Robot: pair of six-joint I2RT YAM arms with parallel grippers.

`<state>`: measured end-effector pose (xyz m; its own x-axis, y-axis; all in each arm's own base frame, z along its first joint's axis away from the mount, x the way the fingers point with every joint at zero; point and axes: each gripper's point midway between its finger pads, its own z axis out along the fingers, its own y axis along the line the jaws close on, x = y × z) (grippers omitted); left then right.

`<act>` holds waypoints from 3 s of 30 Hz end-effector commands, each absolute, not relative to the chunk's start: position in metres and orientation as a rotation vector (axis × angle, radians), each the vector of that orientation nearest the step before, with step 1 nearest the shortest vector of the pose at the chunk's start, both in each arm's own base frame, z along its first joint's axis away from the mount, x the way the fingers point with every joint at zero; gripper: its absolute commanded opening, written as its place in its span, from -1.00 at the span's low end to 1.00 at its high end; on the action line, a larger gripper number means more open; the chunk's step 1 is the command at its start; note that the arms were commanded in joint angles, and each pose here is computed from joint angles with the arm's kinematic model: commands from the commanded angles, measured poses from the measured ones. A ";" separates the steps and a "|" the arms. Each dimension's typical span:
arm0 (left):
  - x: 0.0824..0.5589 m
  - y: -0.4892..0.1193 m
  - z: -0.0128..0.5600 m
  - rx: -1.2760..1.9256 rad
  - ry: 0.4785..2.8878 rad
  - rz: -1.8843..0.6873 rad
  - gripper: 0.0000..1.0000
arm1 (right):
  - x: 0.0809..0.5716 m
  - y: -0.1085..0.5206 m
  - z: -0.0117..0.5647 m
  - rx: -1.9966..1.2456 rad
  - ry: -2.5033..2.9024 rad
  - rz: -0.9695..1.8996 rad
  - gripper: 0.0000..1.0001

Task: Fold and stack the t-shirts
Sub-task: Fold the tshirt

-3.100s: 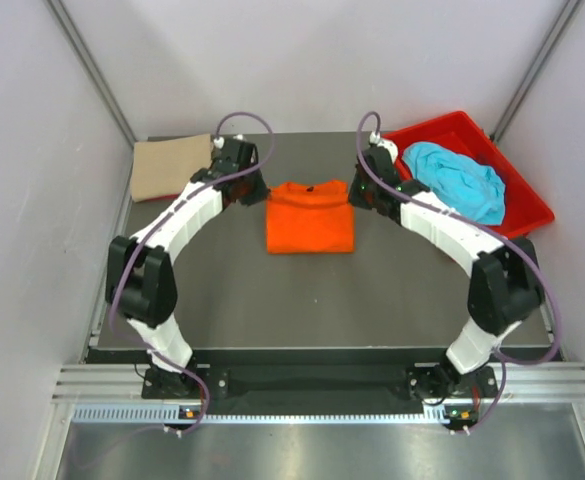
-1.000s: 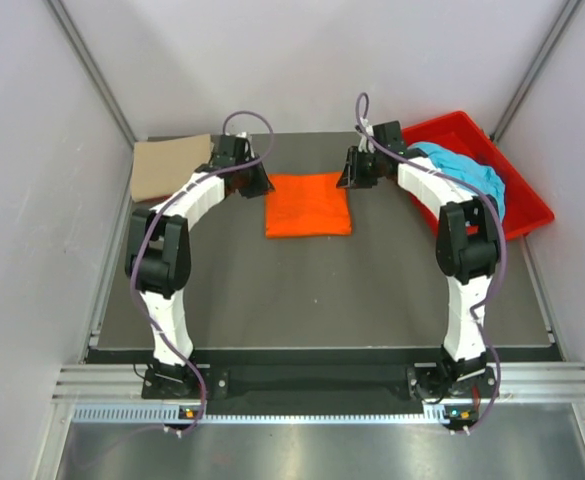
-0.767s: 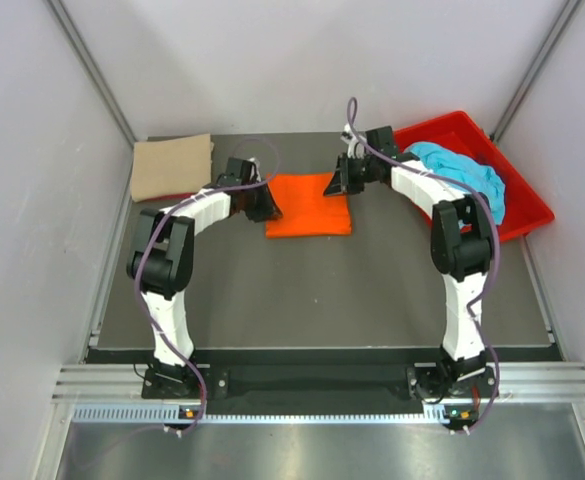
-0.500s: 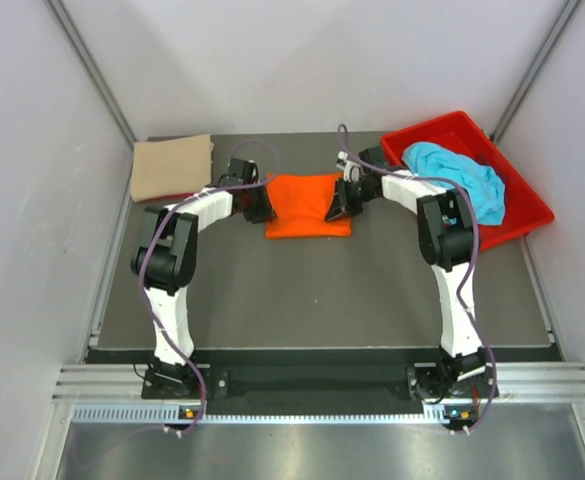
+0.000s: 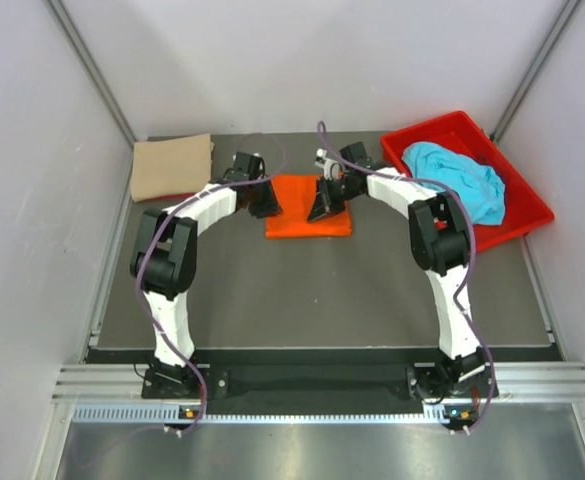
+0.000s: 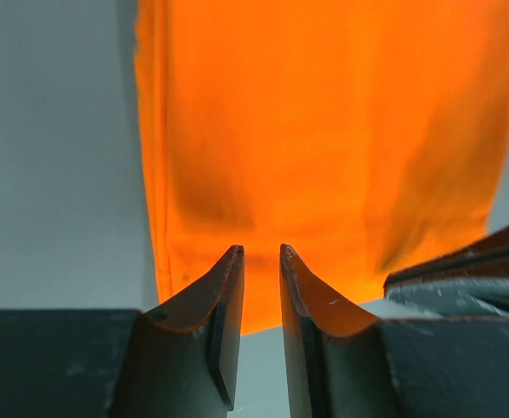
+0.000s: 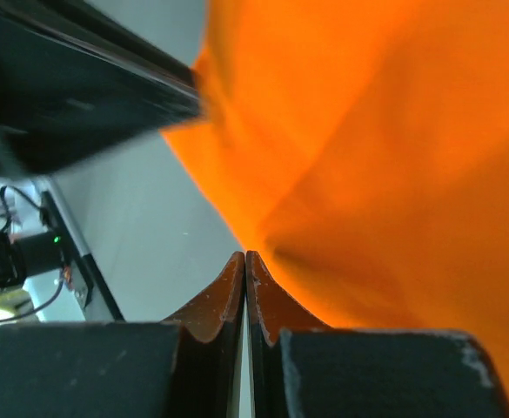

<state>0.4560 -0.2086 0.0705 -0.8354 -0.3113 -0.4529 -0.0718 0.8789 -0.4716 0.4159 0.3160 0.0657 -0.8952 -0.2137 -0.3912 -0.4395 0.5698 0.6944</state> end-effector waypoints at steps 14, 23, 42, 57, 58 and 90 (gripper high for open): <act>0.424 -0.170 0.028 -0.376 2.625 -0.336 -0.44 | 0.441 0.283 0.052 -0.512 2.592 1.044 -0.81; 0.428 -0.187 0.108 -0.267 2.529 -0.495 -0.08 | 0.421 0.244 0.105 -0.342 2.540 0.781 0.00; 0.402 -0.178 0.044 -0.423 2.634 -0.607 -0.11 | 0.430 0.208 0.054 -0.128 2.543 0.632 0.09; 0.396 -0.163 0.016 -0.442 2.718 -0.474 -1.00 | 0.409 0.205 0.025 -0.172 2.602 0.673 -0.48; 0.394 -0.164 0.015 -0.437 2.723 -0.481 -1.00 | 0.408 0.204 0.025 -0.174 2.603 0.678 -0.62; 0.394 -0.183 0.060 -0.347 2.535 -0.737 -0.12 | 0.358 0.193 0.028 -0.181 2.611 0.708 -1.00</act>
<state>0.3637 -0.1776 0.0431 -0.8881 -0.3614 -0.2841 -0.1711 0.8335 -0.5253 0.3557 0.1934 0.0227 -0.9130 -0.0119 -0.4079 -0.2121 0.8677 0.4496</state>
